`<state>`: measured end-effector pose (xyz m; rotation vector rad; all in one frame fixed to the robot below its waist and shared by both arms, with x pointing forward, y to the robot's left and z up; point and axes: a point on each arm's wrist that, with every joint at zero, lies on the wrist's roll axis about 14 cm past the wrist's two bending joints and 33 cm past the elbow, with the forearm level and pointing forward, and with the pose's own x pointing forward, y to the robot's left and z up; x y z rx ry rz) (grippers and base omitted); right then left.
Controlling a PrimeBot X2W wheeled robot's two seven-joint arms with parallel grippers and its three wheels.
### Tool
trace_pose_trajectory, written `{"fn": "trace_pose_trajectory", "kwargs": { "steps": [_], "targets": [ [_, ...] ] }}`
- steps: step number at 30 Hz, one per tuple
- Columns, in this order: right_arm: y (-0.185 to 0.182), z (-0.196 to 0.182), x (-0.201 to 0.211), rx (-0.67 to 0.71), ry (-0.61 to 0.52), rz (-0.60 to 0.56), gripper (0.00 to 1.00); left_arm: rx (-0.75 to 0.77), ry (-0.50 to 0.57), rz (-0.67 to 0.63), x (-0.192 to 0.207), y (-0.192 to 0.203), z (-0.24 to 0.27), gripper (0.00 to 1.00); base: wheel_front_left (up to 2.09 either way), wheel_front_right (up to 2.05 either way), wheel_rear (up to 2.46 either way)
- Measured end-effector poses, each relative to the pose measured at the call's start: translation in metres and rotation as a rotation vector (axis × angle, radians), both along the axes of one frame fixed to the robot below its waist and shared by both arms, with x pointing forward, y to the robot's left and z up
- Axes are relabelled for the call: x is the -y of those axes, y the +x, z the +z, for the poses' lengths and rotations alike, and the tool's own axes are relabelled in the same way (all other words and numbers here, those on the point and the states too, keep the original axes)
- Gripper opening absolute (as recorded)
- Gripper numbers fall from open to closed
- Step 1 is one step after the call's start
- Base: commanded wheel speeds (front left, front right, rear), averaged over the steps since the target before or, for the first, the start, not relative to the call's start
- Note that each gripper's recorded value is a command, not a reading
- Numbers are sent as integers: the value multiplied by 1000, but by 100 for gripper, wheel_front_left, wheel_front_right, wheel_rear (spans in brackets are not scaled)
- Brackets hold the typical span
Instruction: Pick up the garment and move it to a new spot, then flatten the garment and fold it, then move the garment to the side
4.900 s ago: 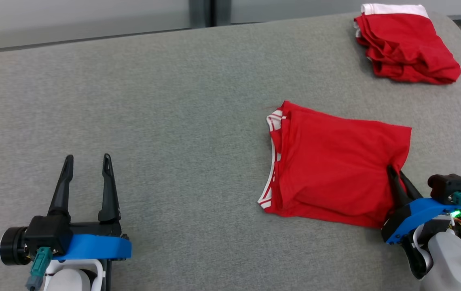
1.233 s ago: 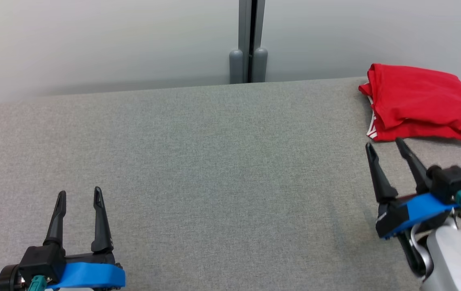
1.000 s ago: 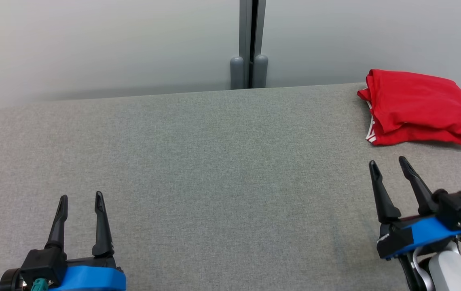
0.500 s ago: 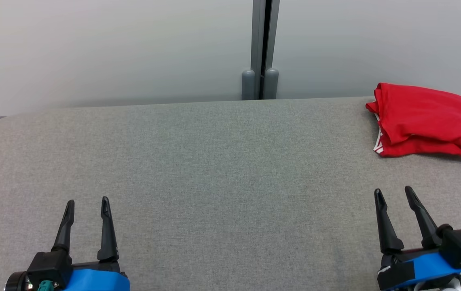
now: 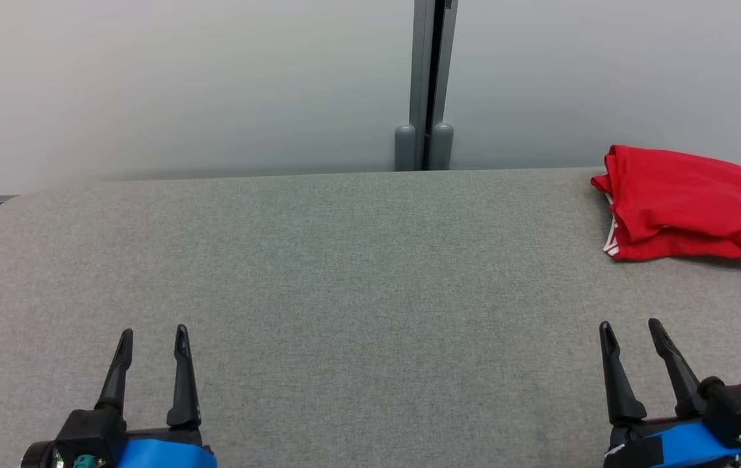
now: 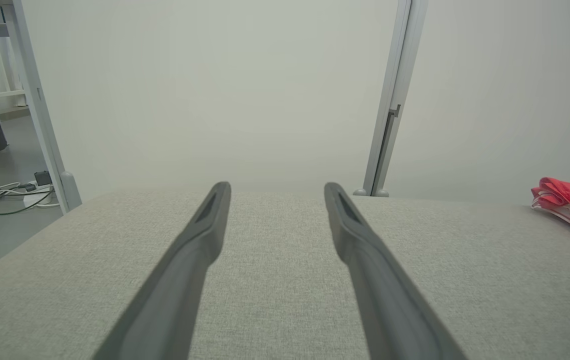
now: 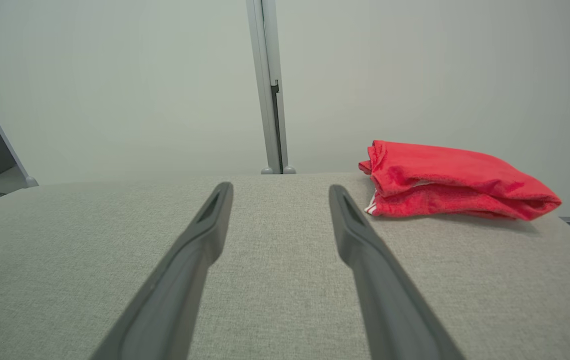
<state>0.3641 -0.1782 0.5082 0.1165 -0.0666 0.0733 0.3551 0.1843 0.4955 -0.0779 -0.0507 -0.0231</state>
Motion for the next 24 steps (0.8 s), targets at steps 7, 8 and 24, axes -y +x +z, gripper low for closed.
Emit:
{"fn": "trace_pose_trajectory", "kwargs": {
  "steps": [7,8,24],
  "targets": [
    [0,0,0,-2,-2,-2,100,-12,0,3,-1,-1,-4,100,0,0,0],
    [0,0,-1,-2,-2,-1,100,-12,0,4,-1,-1,-4,100,0,0,0],
    [-6,-22,4,-89,124,-28,0,-129,-131,56,-9,-9,-33,0,0,0,0]
  ]
}}
